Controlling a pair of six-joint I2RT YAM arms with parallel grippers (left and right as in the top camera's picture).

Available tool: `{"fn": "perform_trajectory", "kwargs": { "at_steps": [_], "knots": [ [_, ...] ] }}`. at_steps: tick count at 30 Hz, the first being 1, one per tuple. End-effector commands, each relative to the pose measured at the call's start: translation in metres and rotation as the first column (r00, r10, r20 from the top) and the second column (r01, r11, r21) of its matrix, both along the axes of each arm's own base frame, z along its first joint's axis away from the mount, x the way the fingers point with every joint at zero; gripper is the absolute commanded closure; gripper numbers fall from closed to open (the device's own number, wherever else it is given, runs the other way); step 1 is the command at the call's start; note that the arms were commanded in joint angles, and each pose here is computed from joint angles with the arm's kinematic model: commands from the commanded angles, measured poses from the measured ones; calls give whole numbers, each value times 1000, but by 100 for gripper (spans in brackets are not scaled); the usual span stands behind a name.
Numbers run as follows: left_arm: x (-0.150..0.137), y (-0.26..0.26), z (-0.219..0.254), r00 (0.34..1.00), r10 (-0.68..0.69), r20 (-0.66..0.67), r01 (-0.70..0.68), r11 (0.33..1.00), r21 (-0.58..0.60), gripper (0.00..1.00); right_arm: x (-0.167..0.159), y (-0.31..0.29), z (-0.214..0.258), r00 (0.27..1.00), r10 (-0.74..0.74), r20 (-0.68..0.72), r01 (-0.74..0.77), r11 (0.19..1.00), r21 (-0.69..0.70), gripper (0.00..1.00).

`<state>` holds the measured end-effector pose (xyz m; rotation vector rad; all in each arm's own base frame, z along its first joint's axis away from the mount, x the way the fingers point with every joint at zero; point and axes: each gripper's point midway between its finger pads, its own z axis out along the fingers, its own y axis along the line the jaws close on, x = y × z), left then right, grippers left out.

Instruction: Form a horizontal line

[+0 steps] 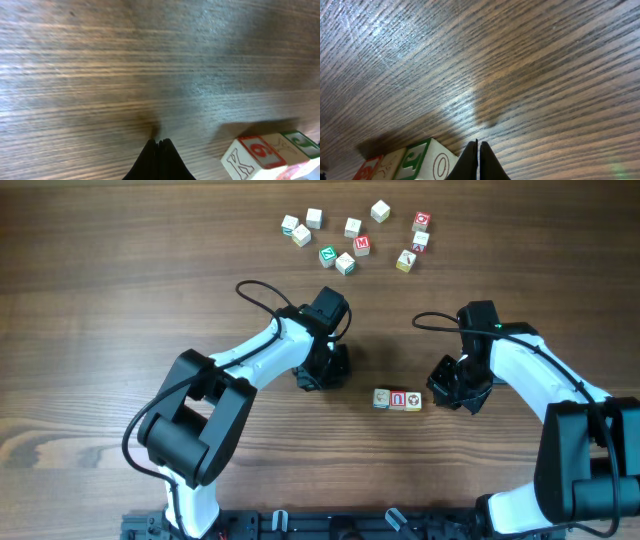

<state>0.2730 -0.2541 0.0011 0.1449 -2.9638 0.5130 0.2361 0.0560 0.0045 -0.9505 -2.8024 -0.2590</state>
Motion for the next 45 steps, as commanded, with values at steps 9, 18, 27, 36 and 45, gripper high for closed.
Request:
{"fn": "perform_trajectory", "kwargs": {
  "at_steps": [9,18,27,36,45],
  "knots": [
    [-4,-15,3,998,-65,-7,64,995,-72,96,0,-3,-3,1000,7,-1,-7,1000,-16,95],
    [-7,-22,4,994,-110,15,111,990,-82,96,0,-5,-3,1000,10,0,-10,1000,-25,96],
    [-27,-46,7,984,-178,12,178,977,-119,96,-2,-8,-5,1000,8,-5,-9,999,-46,96],
    [-33,-52,7,980,-199,17,200,972,-121,96,-4,-4,-4,1000,-20,-20,20,1000,-20,95],
    [-31,-54,7,981,-193,23,195,973,-126,96,-4,11,0,999,-24,-25,26,998,62,95]
  ]
}}
